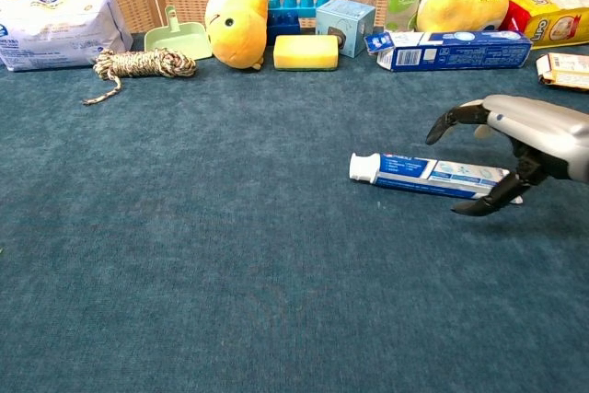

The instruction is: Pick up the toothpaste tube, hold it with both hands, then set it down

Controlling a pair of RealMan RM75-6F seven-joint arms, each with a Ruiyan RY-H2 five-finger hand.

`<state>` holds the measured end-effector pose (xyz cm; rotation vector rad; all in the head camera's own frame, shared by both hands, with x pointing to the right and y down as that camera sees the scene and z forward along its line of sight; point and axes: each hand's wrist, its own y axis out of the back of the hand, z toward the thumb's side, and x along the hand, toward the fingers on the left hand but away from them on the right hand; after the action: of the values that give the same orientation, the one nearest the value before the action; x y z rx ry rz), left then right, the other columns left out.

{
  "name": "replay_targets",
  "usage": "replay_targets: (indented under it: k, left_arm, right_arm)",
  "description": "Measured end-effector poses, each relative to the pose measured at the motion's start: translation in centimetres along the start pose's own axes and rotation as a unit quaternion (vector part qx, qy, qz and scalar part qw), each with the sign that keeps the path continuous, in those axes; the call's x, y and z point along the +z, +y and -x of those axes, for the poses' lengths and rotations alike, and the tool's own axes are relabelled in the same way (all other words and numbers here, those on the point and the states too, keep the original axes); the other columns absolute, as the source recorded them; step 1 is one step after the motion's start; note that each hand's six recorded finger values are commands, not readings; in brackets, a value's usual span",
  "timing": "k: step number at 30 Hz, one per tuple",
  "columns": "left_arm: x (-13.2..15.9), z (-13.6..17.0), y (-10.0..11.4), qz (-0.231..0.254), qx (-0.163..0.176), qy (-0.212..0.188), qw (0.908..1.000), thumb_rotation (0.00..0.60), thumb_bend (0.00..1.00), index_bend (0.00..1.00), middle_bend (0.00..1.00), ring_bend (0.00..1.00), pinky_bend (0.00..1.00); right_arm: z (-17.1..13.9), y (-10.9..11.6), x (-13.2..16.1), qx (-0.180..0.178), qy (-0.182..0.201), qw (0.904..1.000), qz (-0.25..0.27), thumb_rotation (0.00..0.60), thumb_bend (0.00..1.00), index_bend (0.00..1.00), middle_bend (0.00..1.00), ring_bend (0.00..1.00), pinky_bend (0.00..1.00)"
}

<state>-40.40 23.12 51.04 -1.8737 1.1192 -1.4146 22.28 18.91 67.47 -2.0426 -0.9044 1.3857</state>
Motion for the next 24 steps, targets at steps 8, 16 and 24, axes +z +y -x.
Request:
replay_targets:
  k: [8, 16, 24]
  left_arm:
    - [0.3, -0.4, -0.4, 0.000, -0.004, -0.005, 1.0000, 0.600, 0.25, 0.24, 0.17, 0.17, 0.10]
    - [0.4, -0.4, -0.5, 0.001, -0.003, -0.005, 1.0000, 0.600, 0.25, 0.23, 0.16, 0.17, 0.10]
    - [0.4, -0.2, -0.3, 0.003, 0.004, -0.005, 1.0000, 0.600, 0.25, 0.23, 0.16, 0.17, 0.09]
  right_arm:
    - [1.6, -0.2, -0.3, 0.007, -0.017, 0.9998, -0.005, 0.600, 0.20, 0.29, 0.22, 0.05, 0.18]
    - [2.7, -0.1, -0.2, 0.016, -0.020, 0.9994, -0.022, 0.600, 0.22, 0.34, 0.22, 0.05, 0.18]
    - [3.3, 0.2, -0.3, 0.026, -0.029, 0.9985, -0.038, 0.600, 0.24, 0.34, 0.22, 0.05, 0.18]
